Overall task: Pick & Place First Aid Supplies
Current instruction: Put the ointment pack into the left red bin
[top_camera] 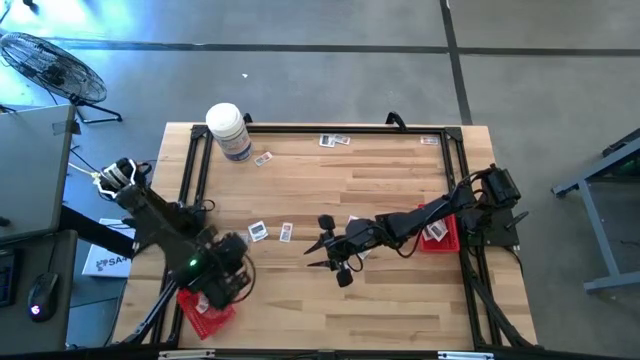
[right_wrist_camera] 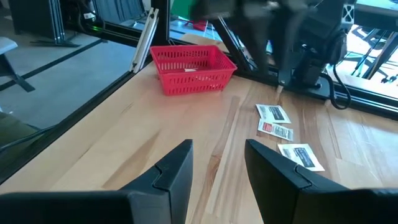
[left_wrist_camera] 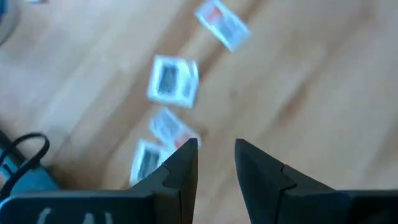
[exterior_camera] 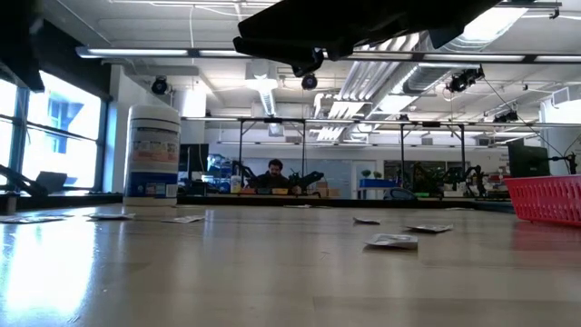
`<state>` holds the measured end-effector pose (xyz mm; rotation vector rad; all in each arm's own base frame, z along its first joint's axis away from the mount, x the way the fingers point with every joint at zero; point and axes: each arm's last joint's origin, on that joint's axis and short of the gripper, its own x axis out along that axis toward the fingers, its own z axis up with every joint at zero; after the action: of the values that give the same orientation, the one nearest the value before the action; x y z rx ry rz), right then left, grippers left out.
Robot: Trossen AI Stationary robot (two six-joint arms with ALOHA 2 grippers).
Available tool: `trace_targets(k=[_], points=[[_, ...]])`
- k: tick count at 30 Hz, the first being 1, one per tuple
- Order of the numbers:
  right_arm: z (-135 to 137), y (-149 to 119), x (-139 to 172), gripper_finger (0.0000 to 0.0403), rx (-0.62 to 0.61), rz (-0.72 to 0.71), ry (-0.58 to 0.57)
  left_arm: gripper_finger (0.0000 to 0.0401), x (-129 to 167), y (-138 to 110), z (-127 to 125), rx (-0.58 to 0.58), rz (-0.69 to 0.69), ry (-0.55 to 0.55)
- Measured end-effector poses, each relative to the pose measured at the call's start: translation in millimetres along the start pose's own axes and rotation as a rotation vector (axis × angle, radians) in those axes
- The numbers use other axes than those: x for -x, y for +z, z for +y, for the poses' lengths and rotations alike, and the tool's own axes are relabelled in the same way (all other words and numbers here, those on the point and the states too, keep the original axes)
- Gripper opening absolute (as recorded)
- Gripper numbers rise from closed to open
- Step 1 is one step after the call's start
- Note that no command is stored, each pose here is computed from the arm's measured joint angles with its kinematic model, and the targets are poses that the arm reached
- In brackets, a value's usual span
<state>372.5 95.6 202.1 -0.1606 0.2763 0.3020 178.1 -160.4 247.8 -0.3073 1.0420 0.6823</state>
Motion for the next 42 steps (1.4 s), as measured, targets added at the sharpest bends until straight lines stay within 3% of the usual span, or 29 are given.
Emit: trace_targets(k=[5,11,13,22,29,42], points=[[0.0,0.0,0.0,0.0139,-0.004,0.000,0.001,0.0103,-39.9,17.6,11.3,0.074,0.012,0.092],[0.8,0.1,0.0,0.0139,-0.044,-0.001,0.017,0.0103,-85.3,9.2,49.8,0.152,0.104,0.140],[0.9,0.0,0.0,0.0139,-0.040,-0.001,0.023,0.0103,-91.8,6.5,60.1,0.148,0.137,0.107],[-4.9,-1.3,0.2,0.0139,-0.046,0.006,0.008,0.0103,-106.6,7.9,84.5,-0.098,0.306,-0.052],[-6.9,-1.6,0.3,0.0139,-0.050,0.006,0.001,0.0103,-125.5,19.2,84.4,-0.332,0.244,-0.224],[-6.0,-4.1,0.4,0.0139,-0.059,0.033,0.008,0.0103,-133.9,31.4,95.3,-0.390,0.302,-0.332]])
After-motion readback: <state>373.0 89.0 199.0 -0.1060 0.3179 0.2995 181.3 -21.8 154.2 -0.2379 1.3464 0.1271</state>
